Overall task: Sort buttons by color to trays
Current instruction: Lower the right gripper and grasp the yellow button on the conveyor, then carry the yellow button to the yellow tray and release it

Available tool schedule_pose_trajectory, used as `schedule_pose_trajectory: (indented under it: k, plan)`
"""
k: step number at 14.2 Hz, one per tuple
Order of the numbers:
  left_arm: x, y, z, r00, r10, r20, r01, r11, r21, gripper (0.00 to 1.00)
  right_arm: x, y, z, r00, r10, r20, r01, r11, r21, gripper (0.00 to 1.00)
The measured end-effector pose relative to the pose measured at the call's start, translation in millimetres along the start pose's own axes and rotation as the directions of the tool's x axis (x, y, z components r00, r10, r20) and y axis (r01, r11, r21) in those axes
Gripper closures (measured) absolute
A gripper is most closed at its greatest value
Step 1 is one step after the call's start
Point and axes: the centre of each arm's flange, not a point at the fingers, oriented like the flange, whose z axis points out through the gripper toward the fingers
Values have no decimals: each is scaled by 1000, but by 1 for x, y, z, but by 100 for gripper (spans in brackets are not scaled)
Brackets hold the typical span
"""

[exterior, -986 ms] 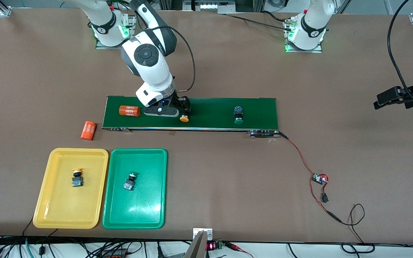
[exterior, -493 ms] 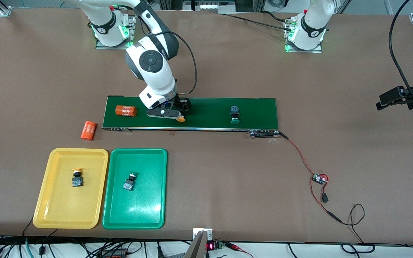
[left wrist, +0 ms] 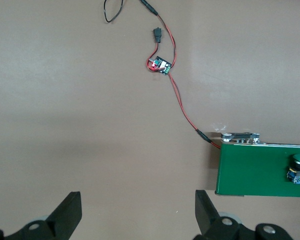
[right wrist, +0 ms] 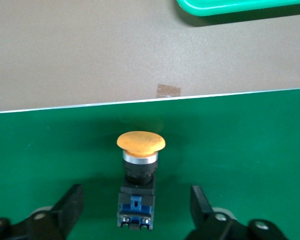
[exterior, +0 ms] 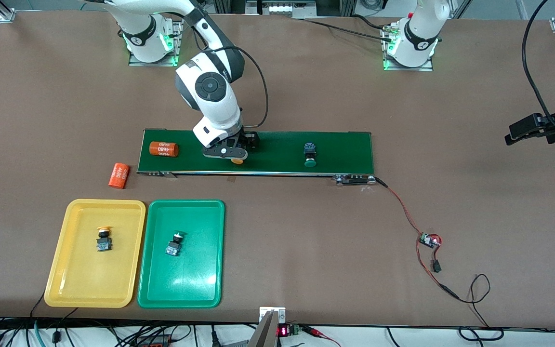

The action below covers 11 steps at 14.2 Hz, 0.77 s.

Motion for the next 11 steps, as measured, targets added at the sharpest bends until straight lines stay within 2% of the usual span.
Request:
schedule_pose_trajectory:
  k: [1, 2, 5, 6, 8, 11]
  plan:
    - [0, -1, 0, 1000, -1, 1, 1, 1000, 0, 0, -1, 0, 2, 1000, -1, 3, 1, 1000, -2, 19]
    - [0, -1, 1, 1000, -1, 2, 1, 1000, 0, 0, -2, -1, 5, 1000, -3, 6, 3, 1000, -5, 19]
    - [-1, -1, 1, 1000, -2, 3, 2, 1000, 0, 0, -4, -1, 13, 1000, -7, 17, 7, 1000, -14, 47]
    - [-1, -3, 2, 1000, -5, 4, 5, 1000, 0, 0, -4, -1, 16, 1000, -8, 19, 9, 1000, -18, 47]
    - [-1, -9, 2, 1000, -15, 6, 15, 1000, 0, 0, -4, -1, 19, 1000, -12, 20, 12, 1000, -22, 66]
    - [-2, -13, 3, 1000, -22, 12, 22, 1000, 0, 0, 0, -3, 13, 1000, -13, 10, 13, 1000, -15, 67]
